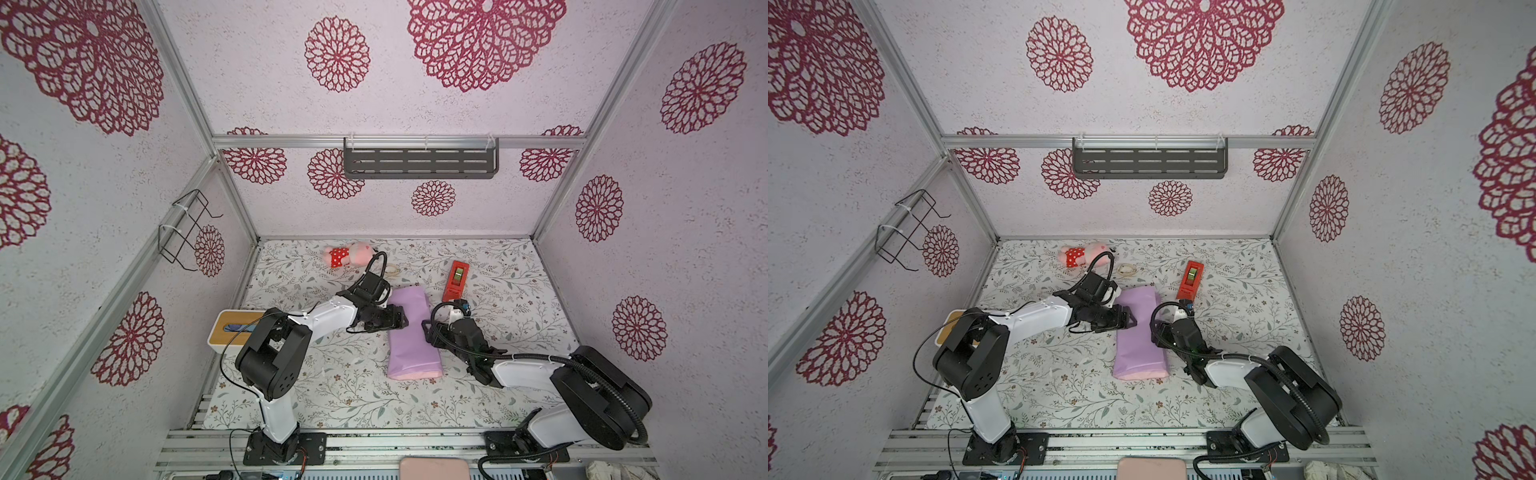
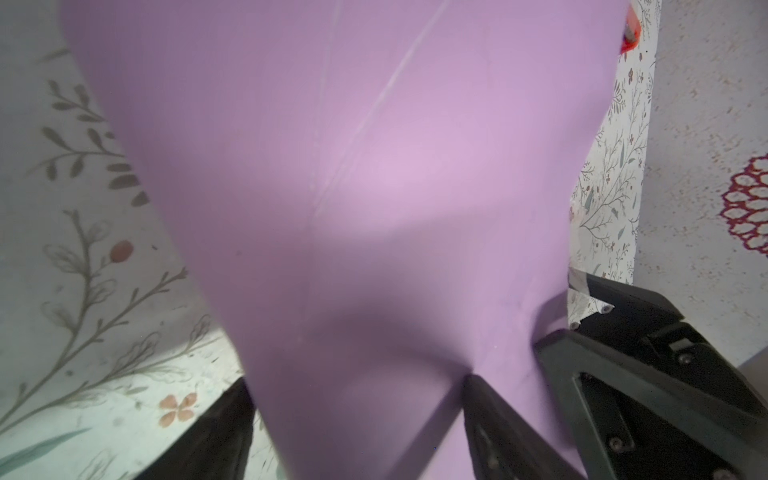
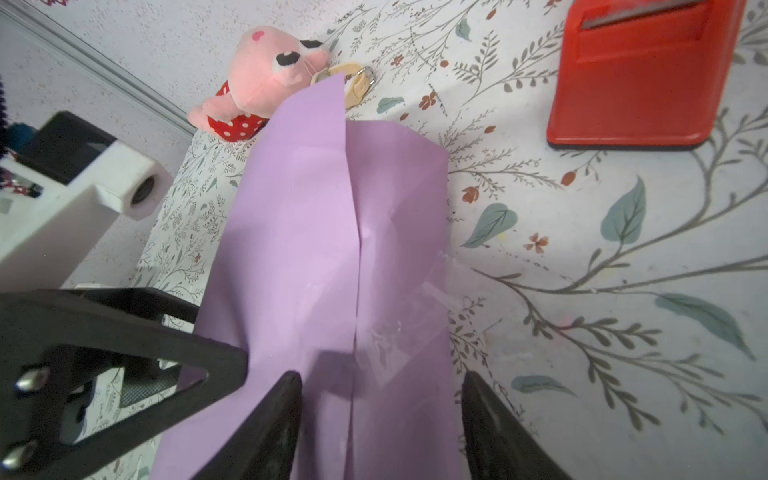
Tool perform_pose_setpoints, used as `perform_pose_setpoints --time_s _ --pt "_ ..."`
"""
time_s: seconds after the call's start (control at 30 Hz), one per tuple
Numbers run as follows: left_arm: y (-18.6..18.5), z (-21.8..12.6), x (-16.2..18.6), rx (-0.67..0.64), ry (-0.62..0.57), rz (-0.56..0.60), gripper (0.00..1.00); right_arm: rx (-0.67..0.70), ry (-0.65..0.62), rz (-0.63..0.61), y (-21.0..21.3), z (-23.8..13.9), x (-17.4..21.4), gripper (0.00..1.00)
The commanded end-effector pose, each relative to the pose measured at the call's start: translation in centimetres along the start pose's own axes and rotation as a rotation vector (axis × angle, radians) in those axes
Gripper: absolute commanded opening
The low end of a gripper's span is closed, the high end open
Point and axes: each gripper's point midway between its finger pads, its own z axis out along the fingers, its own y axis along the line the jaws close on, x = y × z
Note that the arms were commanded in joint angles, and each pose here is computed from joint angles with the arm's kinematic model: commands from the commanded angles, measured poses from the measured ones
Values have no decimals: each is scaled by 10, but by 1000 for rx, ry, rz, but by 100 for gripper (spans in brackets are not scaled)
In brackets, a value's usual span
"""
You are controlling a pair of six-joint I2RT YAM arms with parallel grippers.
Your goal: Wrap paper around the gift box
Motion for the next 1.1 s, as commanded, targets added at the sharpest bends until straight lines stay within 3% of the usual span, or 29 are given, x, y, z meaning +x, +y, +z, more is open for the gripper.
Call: perform_pose_setpoints --time_s 0.0,0.1,0.3,0.4,0.67,1.07 --pt "46 17 25 -157 66 -35 80 -28 -25 -19 12 -8 -25 73" --pt "46 17 24 -156 66 -35 80 0 -38 -9 3 -19 -37 88" --pt "46 19 24 -157 69 -38 80 52 -99 -19 -10 -47 -68 95" --pt "46 18 24 -157 69 -38 80 58 -70 -64 0 -56 -75 92" --pt "46 18 23 -161 67 -41 80 46 211 -190 42 -36 -51 77" --pt "46 17 22 -166 65 -41 80 91 350 -196 50 -12 -28 65"
